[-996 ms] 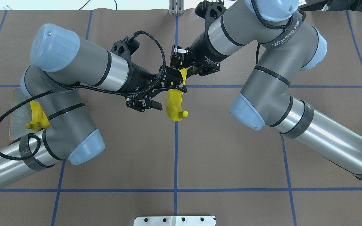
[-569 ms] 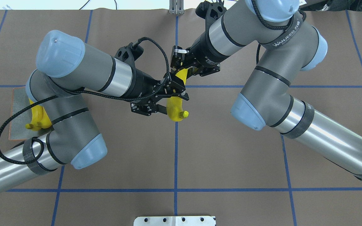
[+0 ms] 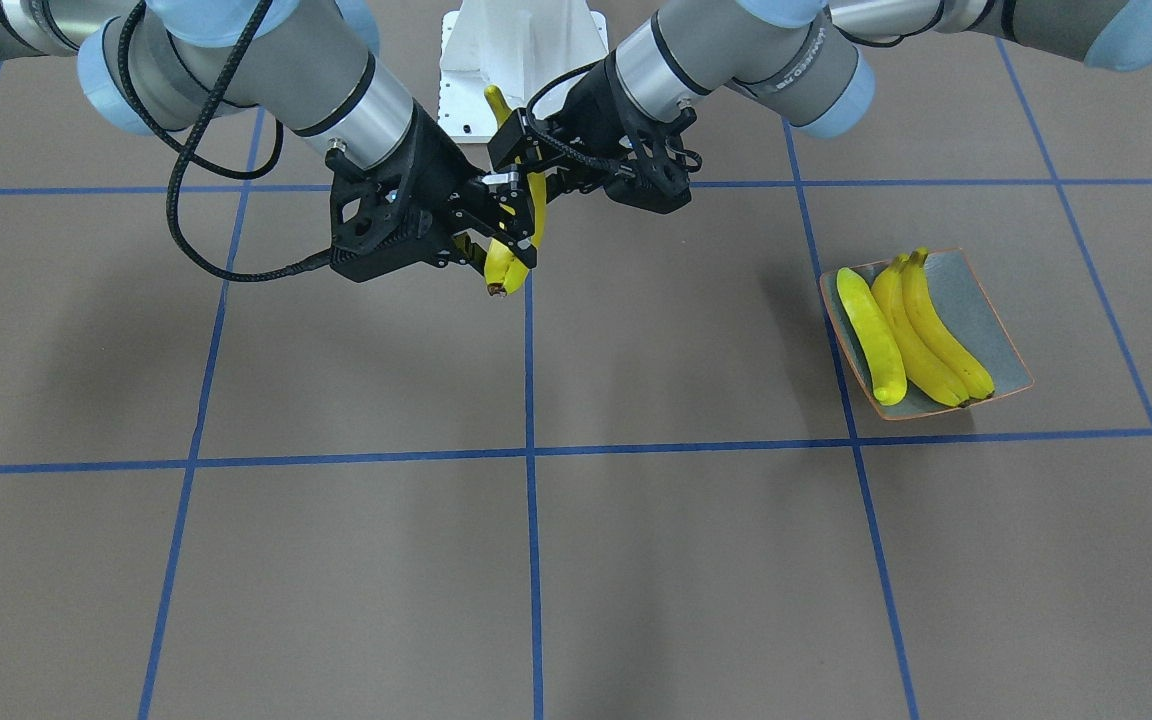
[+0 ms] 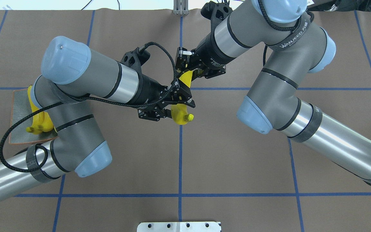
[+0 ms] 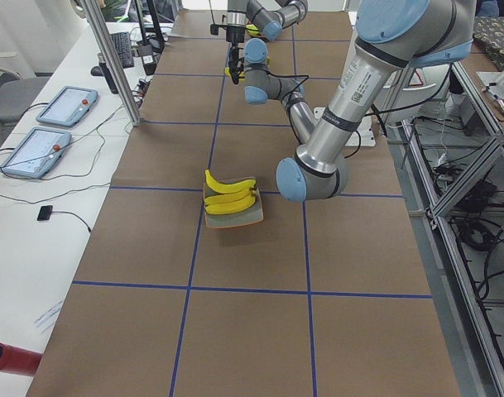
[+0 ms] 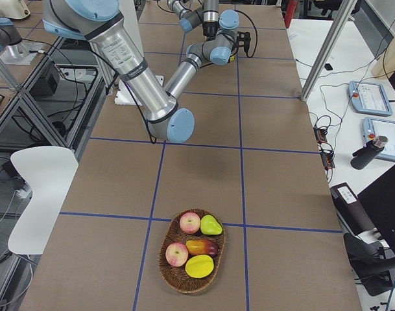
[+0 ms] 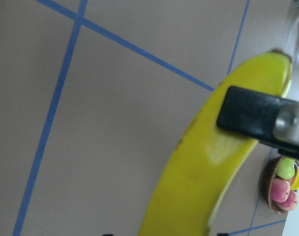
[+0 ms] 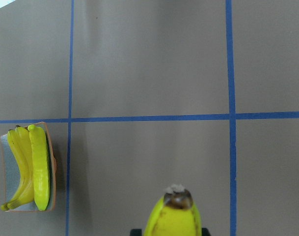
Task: Transfer all bananas from basket to plate
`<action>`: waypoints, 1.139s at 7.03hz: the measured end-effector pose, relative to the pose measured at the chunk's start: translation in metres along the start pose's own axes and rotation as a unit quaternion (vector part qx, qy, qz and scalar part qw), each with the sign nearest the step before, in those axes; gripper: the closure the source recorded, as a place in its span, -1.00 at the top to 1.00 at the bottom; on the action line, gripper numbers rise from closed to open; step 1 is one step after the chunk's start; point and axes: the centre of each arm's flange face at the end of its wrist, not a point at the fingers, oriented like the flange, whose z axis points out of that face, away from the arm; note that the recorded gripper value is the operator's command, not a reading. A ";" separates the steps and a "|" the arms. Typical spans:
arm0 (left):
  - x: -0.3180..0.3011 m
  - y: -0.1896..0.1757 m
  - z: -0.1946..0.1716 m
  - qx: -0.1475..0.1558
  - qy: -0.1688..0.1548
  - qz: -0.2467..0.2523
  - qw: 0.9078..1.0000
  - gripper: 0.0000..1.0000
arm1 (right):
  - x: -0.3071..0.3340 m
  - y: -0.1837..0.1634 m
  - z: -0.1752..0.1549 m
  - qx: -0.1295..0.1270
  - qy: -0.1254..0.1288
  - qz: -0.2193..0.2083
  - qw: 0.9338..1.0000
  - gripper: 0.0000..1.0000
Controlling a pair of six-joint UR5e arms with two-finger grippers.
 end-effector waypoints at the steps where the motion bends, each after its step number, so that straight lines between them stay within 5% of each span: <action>1: 0.000 0.000 0.000 0.000 0.000 0.000 1.000 -0.84 | 0.000 0.000 0.000 0.000 0.000 0.000 1.000 -1.00; 2: 0.000 0.000 0.000 0.000 0.000 0.000 1.000 -1.00 | 0.001 0.000 0.000 0.000 0.000 0.000 1.000 -1.00; 3: -0.001 0.000 0.000 0.000 0.000 -0.002 1.000 -1.00 | 0.001 0.001 0.001 0.000 -0.003 -0.002 1.000 0.79; 4: -0.003 -0.001 0.000 0.000 -0.002 -0.011 1.000 -1.00 | 0.003 0.001 0.001 0.001 -0.009 -0.004 1.000 1.00; 8: -0.005 -0.002 0.000 0.000 -0.004 -0.037 0.999 -1.00 | 0.003 0.001 -0.003 0.006 -0.026 0.028 0.999 1.00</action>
